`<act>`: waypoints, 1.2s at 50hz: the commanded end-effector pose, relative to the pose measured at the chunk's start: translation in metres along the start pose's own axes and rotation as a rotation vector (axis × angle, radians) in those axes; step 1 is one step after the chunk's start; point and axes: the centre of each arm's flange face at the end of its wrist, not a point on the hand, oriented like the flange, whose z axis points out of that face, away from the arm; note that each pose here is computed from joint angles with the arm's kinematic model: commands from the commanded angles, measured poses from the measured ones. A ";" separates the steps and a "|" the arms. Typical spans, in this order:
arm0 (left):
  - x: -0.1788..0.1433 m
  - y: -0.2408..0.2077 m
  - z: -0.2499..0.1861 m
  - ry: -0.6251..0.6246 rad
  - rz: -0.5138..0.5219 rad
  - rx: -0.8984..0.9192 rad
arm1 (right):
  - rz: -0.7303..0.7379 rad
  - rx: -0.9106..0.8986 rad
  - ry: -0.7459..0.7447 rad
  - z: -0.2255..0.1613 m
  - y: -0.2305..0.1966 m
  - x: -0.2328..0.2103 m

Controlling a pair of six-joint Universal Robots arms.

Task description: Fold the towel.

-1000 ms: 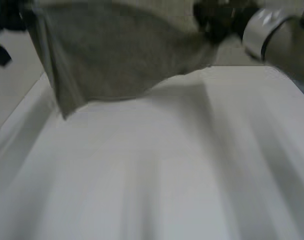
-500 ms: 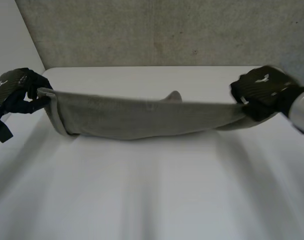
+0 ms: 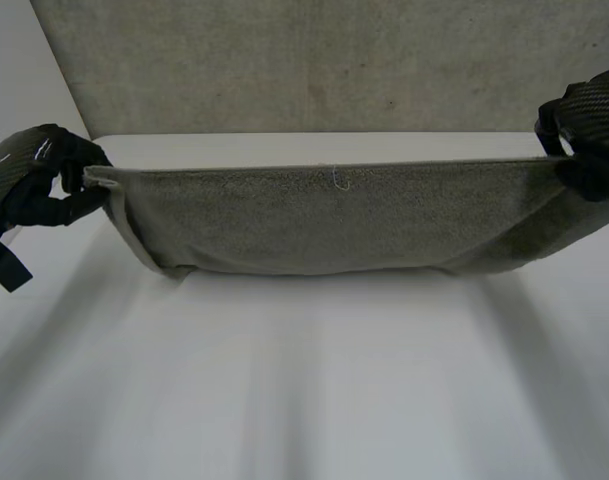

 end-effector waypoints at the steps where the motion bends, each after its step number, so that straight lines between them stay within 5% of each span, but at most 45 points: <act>1: -0.013 0.006 0.009 -0.001 -0.002 0.000 | 0.032 -0.045 -0.037 0.029 0.026 -0.008; 13: -0.017 0.026 0.009 0.000 -0.023 -0.043 | 0.053 -0.064 -0.076 0.038 0.040 -0.033; 24: -0.030 0.000 -0.003 -0.065 0.043 -0.012 | 0.053 -0.064 -0.114 0.038 0.040 -0.046; 40: 0.055 0.031 -0.002 -0.023 -0.084 -0.118 | 0.043 -0.070 -0.186 0.038 0.037 -0.076; 53: 0.126 0.100 0.017 -0.135 0.182 -0.267 | 0.042 -0.072 -0.212 0.035 0.038 -0.087; 60: 0.143 0.133 0.028 -0.156 0.207 -0.323 | 0.040 -0.069 -0.233 0.032 0.037 -0.094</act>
